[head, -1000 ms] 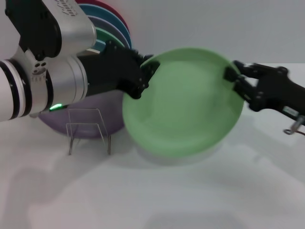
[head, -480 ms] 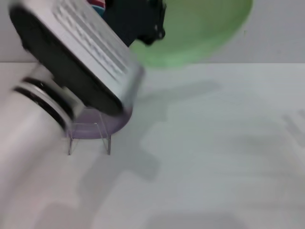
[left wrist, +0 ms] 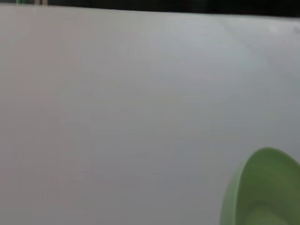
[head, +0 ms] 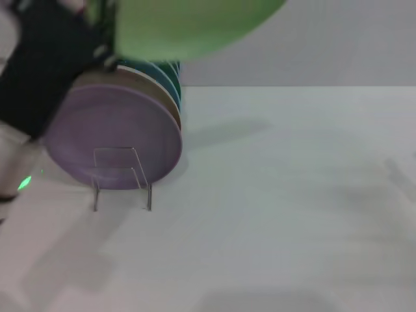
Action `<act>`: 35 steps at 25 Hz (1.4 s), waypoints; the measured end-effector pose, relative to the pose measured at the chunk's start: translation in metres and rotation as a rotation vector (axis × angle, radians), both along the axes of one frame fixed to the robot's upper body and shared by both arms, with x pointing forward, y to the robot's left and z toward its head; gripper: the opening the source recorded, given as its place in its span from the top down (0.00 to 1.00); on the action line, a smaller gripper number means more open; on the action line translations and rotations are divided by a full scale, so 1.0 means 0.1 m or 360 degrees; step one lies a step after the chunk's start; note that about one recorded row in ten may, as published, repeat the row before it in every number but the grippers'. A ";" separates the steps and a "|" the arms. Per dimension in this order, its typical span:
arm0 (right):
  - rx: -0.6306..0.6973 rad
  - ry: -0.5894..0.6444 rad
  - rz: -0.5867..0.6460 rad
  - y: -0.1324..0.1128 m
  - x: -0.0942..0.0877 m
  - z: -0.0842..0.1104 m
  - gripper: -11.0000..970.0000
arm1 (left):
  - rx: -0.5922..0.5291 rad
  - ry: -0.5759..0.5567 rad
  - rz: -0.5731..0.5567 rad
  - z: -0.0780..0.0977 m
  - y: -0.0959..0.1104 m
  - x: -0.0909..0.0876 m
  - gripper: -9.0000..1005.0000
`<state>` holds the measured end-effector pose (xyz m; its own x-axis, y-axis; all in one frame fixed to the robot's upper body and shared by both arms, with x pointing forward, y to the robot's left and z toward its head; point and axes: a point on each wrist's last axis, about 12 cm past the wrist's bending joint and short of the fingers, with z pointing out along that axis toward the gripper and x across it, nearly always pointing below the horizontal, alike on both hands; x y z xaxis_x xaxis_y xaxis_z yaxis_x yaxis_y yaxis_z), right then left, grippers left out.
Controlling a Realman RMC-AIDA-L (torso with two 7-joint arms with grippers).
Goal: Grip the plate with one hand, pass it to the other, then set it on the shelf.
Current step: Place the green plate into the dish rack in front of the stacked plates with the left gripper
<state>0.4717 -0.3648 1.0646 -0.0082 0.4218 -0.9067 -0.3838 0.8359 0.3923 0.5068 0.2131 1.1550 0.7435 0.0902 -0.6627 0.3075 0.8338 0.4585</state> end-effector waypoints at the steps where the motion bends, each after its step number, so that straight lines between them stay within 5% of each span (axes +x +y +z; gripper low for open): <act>1: 0.0000 0.0000 0.0000 0.00 0.00 0.00 0.13 | -0.0011 0.0020 -0.0080 -0.12 0.19 0.04 0.92; 5: -0.0004 -0.0008 0.0018 0.02 0.00 0.00 0.13 | 0.0155 0.0033 -0.0184 -0.44 0.76 0.06 0.92; 10: 0.0002 -0.0030 0.0045 0.05 0.01 0.02 0.13 | 0.0383 0.0149 -0.0060 -0.60 1.09 -0.07 0.92; 35: -0.0016 -0.0103 0.0112 0.13 0.02 0.06 0.13 | 0.0554 0.0285 0.0032 -0.82 0.93 -0.01 0.92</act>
<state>0.4735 -0.3522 1.0704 0.0209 0.4131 -0.9104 -0.4661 0.8096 0.3567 0.5061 0.3061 1.0727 0.6146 0.3457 -0.7091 0.3936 0.6447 0.6554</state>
